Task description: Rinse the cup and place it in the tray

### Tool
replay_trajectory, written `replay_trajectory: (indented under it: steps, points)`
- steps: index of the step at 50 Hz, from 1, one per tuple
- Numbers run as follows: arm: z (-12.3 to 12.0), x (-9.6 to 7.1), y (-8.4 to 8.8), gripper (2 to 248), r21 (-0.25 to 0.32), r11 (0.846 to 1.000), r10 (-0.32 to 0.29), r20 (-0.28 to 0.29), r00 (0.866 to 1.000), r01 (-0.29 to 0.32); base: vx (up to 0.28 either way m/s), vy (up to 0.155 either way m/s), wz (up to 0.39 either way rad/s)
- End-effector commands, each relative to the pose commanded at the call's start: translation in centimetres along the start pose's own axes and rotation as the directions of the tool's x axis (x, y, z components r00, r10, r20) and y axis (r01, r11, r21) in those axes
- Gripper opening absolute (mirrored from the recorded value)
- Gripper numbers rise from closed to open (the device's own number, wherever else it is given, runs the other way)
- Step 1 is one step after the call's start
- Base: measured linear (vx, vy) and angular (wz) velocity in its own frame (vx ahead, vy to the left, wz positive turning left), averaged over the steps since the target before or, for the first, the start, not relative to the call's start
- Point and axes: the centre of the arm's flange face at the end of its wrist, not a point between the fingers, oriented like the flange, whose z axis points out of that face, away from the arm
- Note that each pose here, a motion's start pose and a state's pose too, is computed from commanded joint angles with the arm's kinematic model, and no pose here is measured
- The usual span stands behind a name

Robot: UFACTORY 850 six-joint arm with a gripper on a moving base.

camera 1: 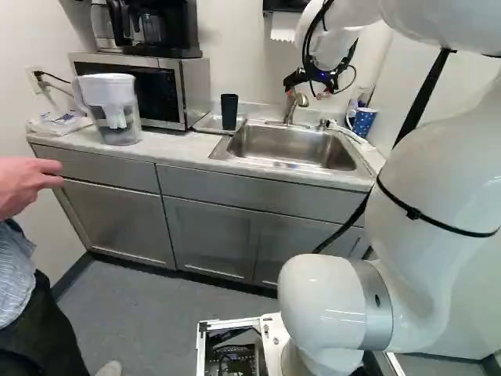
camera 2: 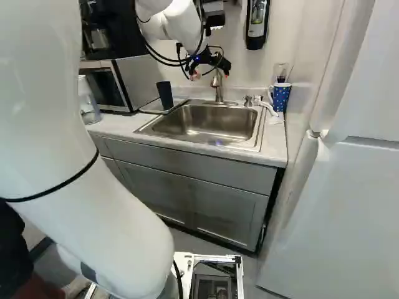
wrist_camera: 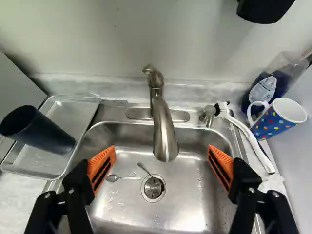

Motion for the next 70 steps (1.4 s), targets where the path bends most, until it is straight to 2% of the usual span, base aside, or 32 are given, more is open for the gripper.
replay_trajectory:
  steps: [25, 50, 55, 70]
  points:
    - [-1.9, -2.7, 0.0, 247, 0.004, 1.000, 0.001, 0.129, 0.992, -0.002, 0.000, 0.000, 0.000]
    - [-3.4, -4.9, -0.4, 247, 0.017, 1.000, -0.006, 0.261, 0.965, 0.002, 0.000, 0.000, 0.000]
    - [-3.5, -5.0, -0.5, 247, 0.018, 1.000, -0.008, 0.275, 0.962, 0.003, 0.000, 0.000, 0.000]
    - [-3.5, -5.0, -0.5, 247, 0.018, 1.000, -0.008, 0.275, 0.962, 0.003, 0.000, 0.000, 0.000]
